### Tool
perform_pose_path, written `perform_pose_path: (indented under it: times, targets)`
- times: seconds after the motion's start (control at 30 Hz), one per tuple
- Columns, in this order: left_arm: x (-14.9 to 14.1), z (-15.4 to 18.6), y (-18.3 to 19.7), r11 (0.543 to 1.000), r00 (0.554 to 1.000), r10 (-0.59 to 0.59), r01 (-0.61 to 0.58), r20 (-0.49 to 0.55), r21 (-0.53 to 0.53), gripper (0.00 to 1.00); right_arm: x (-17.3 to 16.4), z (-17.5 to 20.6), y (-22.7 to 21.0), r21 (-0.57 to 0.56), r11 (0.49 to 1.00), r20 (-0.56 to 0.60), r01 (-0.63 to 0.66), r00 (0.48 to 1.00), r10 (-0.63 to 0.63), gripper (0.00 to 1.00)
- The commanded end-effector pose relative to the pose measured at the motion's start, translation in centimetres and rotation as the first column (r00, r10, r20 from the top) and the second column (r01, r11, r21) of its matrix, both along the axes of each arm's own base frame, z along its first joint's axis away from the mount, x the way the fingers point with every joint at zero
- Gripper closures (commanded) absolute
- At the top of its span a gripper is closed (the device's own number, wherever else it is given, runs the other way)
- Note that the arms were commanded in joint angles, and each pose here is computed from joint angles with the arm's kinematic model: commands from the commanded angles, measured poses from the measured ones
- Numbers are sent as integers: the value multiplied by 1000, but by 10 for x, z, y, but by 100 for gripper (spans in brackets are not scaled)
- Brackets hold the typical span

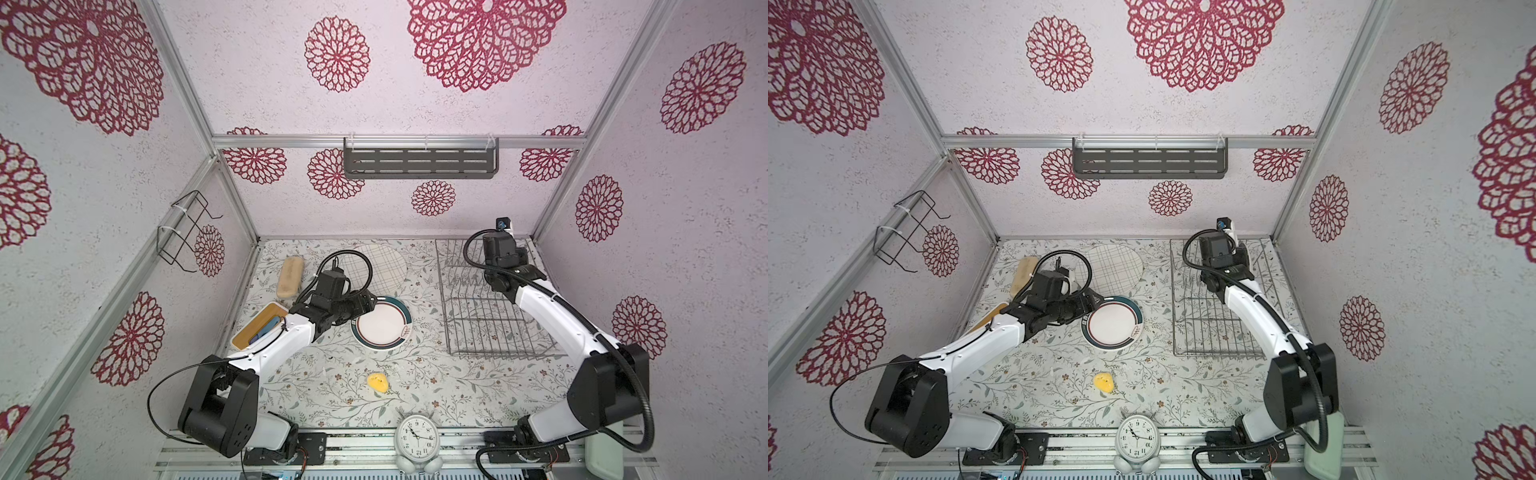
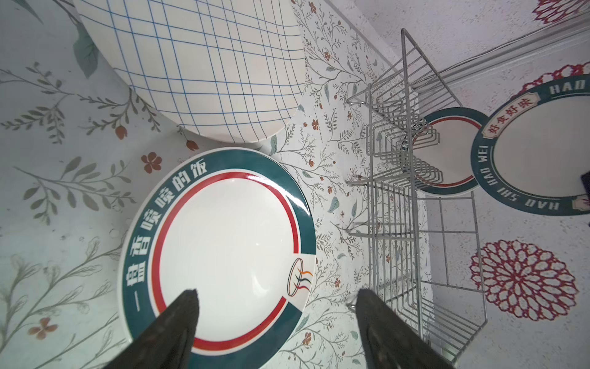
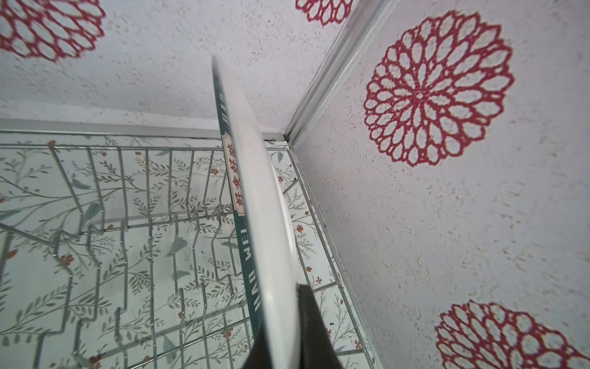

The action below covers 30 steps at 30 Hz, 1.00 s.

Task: Unload the plates from the dish rack
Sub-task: Pick up the plate from the dish rack.

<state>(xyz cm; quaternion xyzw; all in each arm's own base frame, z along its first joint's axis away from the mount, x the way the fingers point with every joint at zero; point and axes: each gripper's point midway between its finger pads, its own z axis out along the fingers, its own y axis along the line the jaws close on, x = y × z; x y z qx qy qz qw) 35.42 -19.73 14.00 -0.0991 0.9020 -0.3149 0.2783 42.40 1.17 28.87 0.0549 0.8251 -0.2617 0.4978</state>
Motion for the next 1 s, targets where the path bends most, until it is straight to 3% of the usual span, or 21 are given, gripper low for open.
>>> perform_pose_path:
  times: [0.0, 0.17, 0.37, 0.47, 0.57, 0.8, 0.97]
  targets:
    - [2, 1, -2, 1000, 1000, 0, 0, 16, -5, 18, -11, 50, 8, 104, 992, 194, -73, 980, 52, 100]
    - [5, 3, -4, 1000, 1000, 1, -1, 19, -9, 18, -31, 75, 24, 224, 948, 339, -225, 930, 141, 100]
    - [10, 9, -7, 1000, 999, 7, -6, 35, -30, 18, -46, 82, 47, 368, 844, 442, -390, 872, 210, 100]
    - [13, 11, -8, 999, 999, 8, -7, 41, -35, 18, -49, 77, 70, 441, 738, 498, -512, 823, 273, 100]
    - [14, 13, -9, 999, 999, 9, -7, 42, -34, 18, -50, 68, 91, 532, 593, 552, -604, 779, 299, 100]
    - [14, 19, -8, 999, 999, 11, -9, 53, -39, 18, -45, 41, 131, 682, 269, 606, -680, 731, 313, 100]
    - [14, 25, -7, 999, 998, 14, -12, 68, -38, 18, -35, 16, 148, 745, 163, 575, -647, 746, 335, 100]
